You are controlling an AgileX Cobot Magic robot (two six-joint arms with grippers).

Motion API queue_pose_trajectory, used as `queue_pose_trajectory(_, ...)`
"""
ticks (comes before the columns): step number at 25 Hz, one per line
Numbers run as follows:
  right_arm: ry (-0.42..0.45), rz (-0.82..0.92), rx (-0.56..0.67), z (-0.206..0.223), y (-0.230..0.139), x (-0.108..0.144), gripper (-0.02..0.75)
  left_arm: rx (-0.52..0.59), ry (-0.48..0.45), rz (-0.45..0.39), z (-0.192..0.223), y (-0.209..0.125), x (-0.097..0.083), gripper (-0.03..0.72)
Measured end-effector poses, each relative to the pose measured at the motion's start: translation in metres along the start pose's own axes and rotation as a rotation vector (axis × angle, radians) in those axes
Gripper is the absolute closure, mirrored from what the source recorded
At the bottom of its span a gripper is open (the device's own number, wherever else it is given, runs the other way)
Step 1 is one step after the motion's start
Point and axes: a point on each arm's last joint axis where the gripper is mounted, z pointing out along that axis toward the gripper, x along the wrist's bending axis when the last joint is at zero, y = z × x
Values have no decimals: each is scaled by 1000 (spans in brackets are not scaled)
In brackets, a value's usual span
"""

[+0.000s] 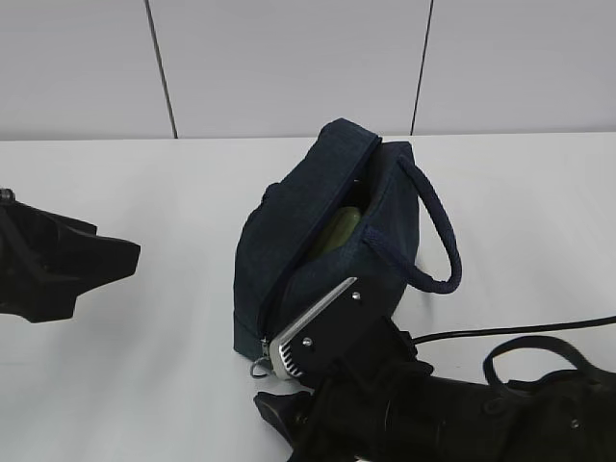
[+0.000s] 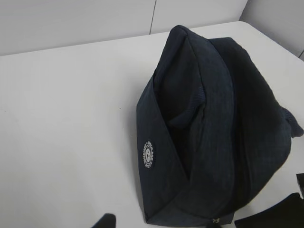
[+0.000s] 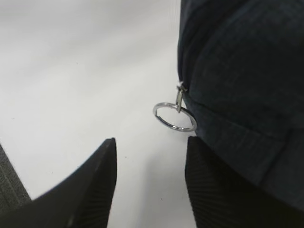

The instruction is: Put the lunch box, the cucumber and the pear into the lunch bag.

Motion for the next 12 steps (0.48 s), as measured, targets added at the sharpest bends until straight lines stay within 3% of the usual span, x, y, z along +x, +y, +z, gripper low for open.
queue_pose_trajectory(12,-23,45,44,24,-6,0,367,0,0,0,0,0,0,346)
